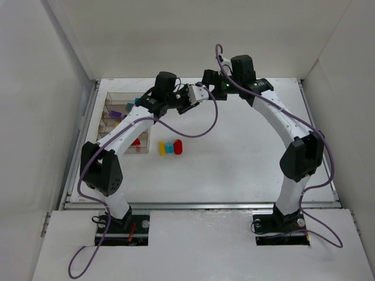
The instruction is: Sort the legos into containers by color
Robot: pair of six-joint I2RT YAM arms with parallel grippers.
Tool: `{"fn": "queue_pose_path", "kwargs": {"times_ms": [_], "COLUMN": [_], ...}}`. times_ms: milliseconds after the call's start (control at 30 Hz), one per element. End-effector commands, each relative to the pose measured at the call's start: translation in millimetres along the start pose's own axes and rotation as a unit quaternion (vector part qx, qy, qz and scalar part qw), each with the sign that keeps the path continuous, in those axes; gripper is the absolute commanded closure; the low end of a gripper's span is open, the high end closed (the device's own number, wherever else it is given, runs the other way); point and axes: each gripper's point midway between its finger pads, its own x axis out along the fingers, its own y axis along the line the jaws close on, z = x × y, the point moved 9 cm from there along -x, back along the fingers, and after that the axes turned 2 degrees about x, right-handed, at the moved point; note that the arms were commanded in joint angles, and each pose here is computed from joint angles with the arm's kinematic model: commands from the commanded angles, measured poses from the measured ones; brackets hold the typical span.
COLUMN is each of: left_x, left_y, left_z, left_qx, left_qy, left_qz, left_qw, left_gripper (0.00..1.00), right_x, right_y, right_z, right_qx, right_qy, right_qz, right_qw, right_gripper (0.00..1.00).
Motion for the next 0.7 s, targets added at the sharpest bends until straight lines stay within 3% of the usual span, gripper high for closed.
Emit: {"fn": "queue_pose_path", "kwargs": {"times_ms": [0, 133, 300, 367, 400, 433, 567, 667], "left_x": [-31.0, -63.3, -121.0, -143.5, -157.1, -173.2, -185.9, -177.0], "left_y": [9.0, 12.1, 19.1, 13.0, 16.3, 17.5, 14.4, 11.0], "left_z": [0.5, -46.4, -112.3, -135.5, -144.4, -158.4, -187.9, -208.0], "left_qx": [-0.057, -0.130, -0.206, -0.194, -0.122, -0.105, -0.029, -0.045], "left_qy": [0.003, 0.067, 0.169, 0.207, 0.225, 0.248, 0.290, 0.298], "left_qz": [0.024, 0.042, 0.098, 0.095, 0.081, 0.089, 0.052, 0.029], "left_qw": [0.998, 0.988, 0.959, 0.954, 0.963, 0.959, 0.955, 0.953], "left_gripper": [1.00, 1.00, 1.00, 1.00, 1.00, 1.00, 1.00, 1.00], "right_x": [-4.4, -7.6, -5.4, 1.9, 4.1, 4.6, 13.1, 20.9], "right_y": [14.2, -5.0, -15.6, -22.7, -25.0, -24.3, -33.1, -41.0], "right_z": [24.6, 39.4, 46.7, 46.4, 45.3, 48.7, 46.5, 43.0], "right_qx": [-0.032, -0.017, -0.025, -0.031, -0.028, -0.037, -0.037, -0.031], "right_qy": [-0.041, -0.058, -0.062, -0.053, -0.047, -0.051, -0.036, -0.027], "right_qz": [0.007, -0.033, -0.066, -0.071, -0.073, -0.072, -0.079, -0.083], "right_qw": [0.999, 0.998, 0.996, 0.996, 0.996, 0.995, 0.996, 0.996], "right_gripper": [0.00, 0.00, 0.00, 0.00, 0.00, 0.00, 0.00, 0.00]}}
